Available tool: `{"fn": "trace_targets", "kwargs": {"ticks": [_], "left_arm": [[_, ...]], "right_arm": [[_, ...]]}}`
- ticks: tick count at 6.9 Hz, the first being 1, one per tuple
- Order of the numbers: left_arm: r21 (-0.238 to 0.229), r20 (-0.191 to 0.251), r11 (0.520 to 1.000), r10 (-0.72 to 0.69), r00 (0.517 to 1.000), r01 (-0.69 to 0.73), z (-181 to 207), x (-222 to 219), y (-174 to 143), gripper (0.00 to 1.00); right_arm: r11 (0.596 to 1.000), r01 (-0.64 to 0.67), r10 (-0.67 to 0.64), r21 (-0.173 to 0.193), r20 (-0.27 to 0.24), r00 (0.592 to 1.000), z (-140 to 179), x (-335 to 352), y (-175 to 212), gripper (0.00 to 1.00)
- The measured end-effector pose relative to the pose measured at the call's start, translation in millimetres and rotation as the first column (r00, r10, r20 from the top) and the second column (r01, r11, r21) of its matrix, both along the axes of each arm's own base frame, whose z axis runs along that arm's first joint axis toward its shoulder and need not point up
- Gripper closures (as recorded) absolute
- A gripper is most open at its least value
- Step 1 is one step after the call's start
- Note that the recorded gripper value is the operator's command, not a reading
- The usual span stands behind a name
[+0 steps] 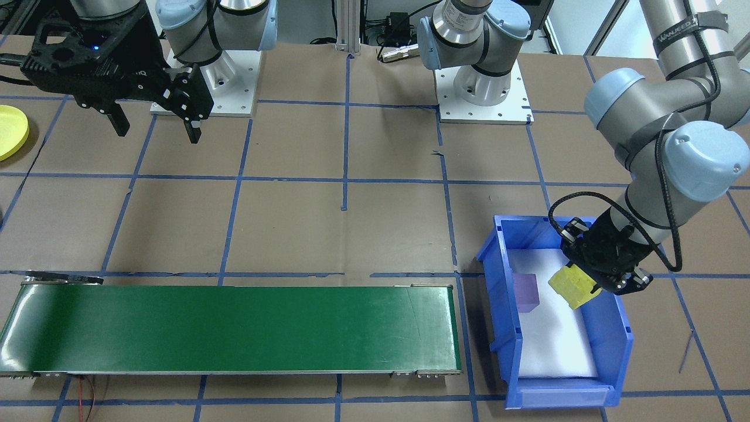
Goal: Move block left to right into plate
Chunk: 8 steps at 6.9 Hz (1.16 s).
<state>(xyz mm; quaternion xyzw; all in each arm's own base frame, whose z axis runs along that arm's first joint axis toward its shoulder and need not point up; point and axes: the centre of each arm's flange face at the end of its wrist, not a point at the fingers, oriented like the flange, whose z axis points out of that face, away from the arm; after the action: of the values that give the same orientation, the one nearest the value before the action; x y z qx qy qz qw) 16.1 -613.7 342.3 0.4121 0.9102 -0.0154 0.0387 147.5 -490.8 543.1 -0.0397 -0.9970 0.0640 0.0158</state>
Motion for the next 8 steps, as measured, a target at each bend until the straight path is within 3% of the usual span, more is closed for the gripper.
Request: {"fn": "trace_targets", "kwargs": {"ticks": [2, 5, 8], "left_arm": [[-0.019, -0.02, 0.965, 0.263, 0.965, -0.263, 26.3, -19.0, -0.7, 0.82], [-0.043, -0.068, 0.852, 0.518, 0.852, -0.522, 55.6, -97.8, -3.8, 0.82], [0.018, -0.149, 0.708, 0.7, 0.698, -0.706, 27.2, -178.2, -8.7, 0.8]], "right_arm": [[1.0, 0.0, 0.0, 0.001, 0.0, 1.0, -0.7, 0.2, 0.2, 0.0], [1.0, -0.001, 0.001, 0.001, 0.0, 1.0, -1.4, 0.2, 0.2, 0.0], [1.0, -0.003, 0.003, -0.003, 0.002, 1.0, -2.6, 0.3, -0.6, 0.0]]}}
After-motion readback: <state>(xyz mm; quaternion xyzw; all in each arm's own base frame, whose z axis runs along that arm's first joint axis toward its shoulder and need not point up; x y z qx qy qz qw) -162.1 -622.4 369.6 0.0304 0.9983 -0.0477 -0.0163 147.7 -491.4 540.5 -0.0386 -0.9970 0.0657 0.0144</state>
